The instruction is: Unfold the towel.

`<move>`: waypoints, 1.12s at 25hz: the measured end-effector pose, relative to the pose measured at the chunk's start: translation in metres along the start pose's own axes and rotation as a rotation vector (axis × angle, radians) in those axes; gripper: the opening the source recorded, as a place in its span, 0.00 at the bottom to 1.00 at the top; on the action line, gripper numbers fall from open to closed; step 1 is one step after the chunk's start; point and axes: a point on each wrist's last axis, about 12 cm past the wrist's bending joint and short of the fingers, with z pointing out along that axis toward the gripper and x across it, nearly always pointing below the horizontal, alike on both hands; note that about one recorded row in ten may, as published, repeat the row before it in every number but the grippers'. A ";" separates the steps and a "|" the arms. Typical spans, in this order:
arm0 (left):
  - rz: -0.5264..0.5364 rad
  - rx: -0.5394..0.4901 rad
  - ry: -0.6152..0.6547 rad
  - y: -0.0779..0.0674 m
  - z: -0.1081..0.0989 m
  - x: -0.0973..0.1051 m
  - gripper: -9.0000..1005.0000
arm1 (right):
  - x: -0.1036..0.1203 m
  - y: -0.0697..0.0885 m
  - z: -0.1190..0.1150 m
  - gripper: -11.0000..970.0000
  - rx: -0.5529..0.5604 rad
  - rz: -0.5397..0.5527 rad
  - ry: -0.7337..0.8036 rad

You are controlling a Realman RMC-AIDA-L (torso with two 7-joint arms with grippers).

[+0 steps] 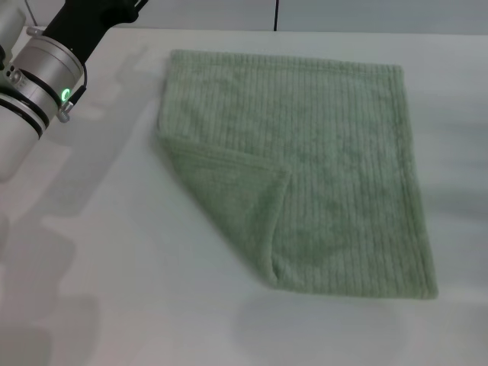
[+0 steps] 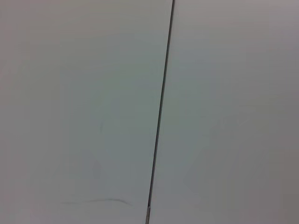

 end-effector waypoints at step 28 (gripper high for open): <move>0.000 -0.001 0.003 0.000 0.000 0.000 0.80 | 0.001 0.022 0.000 0.56 -0.121 -0.029 0.014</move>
